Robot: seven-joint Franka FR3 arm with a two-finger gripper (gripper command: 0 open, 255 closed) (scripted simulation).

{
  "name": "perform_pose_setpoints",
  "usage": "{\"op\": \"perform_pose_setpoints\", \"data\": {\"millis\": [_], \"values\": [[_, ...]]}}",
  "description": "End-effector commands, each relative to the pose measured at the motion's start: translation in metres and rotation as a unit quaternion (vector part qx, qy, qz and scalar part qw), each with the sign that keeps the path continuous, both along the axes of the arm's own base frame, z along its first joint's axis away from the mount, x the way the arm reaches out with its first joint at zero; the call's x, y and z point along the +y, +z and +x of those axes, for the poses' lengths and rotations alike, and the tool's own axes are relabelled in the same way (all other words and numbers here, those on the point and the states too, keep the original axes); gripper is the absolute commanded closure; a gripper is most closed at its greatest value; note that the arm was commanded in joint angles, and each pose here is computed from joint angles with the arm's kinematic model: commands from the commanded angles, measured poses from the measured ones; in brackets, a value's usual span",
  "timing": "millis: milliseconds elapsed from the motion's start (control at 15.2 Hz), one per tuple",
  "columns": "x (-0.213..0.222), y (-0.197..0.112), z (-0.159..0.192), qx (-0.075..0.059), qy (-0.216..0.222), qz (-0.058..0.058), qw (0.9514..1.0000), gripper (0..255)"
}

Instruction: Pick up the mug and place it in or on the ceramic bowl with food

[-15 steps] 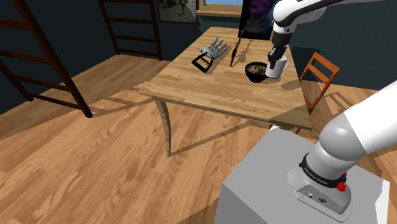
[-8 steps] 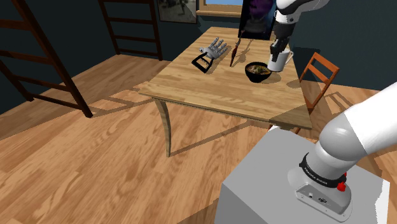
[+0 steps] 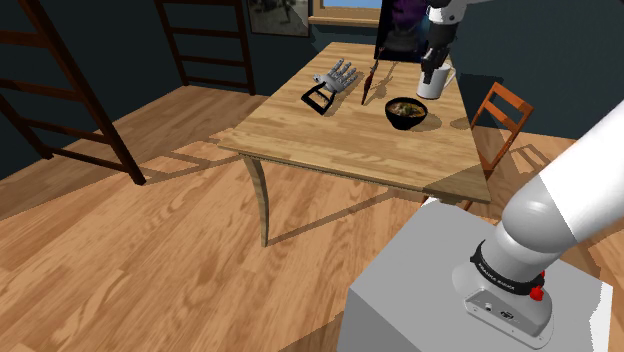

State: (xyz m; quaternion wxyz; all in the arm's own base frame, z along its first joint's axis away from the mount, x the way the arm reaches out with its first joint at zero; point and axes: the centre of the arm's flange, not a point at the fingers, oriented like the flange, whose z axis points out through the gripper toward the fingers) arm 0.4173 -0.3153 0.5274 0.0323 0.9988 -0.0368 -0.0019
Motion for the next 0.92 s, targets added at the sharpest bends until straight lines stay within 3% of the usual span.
{"op": "perform_pose_setpoints", "data": {"millis": [0, 396, 858], "values": [[-0.018, 0.005, 0.024, 0.000, 0.001, 0.000, 1.0000, 255], [-0.071, 0.016, 0.080, 0.000, 0.001, 0.000, 1.0000, 255], [-0.071, -0.021, 0.080, 0.000, 0.001, 0.000, 1.0000, 255]]}}
